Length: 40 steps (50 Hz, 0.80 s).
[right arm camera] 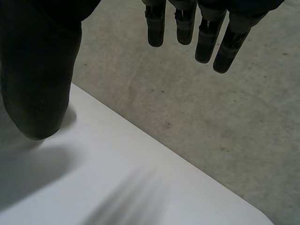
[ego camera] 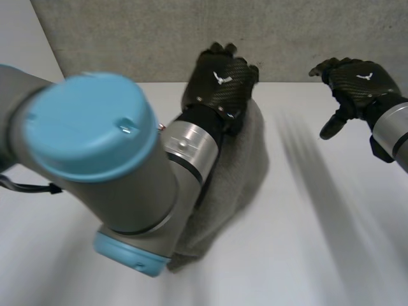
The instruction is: Fold the towel.
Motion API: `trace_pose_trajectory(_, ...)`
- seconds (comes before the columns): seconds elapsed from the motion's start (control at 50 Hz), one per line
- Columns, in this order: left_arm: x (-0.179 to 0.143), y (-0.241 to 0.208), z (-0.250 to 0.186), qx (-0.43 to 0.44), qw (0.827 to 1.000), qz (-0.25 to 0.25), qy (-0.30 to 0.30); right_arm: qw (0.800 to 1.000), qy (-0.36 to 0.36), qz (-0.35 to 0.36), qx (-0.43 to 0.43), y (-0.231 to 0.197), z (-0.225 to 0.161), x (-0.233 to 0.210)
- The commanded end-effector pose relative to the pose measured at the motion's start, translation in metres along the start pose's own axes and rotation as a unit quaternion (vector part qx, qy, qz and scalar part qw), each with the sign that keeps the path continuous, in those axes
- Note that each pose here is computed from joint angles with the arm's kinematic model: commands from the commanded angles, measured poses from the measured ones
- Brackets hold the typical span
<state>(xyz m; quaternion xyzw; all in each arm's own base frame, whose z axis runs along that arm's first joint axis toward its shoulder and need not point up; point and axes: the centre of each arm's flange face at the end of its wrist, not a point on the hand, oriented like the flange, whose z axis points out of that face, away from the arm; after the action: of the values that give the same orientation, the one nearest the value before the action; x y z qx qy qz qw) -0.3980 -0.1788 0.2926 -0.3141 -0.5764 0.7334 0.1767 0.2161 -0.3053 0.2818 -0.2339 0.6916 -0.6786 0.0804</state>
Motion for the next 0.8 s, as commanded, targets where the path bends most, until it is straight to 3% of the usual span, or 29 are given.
trace_pose_trajectory(0.02,0.028,0.011,0.002,-0.006,1.0,0.004,0.025,1.0,0.012,-0.001,0.002,-0.004,0.002,0.011)
trace_pose_trajectory(0.42,0.053,-0.056,0.014,0.117,0.992,-0.026,0.034,0.998,0.054,-0.01,0.032,-0.025,-0.002,0.038)
trace_pose_trajectory(0.66,0.072,-0.046,0.018,0.124,0.991,-0.029,0.048,0.994,0.101,-0.016,0.049,-0.037,-0.002,0.071)
trace_pose_trajectory(0.8,0.07,-0.013,0.016,0.079,0.995,-0.015,0.055,0.994,0.093,-0.014,0.048,-0.035,-0.003,0.067)
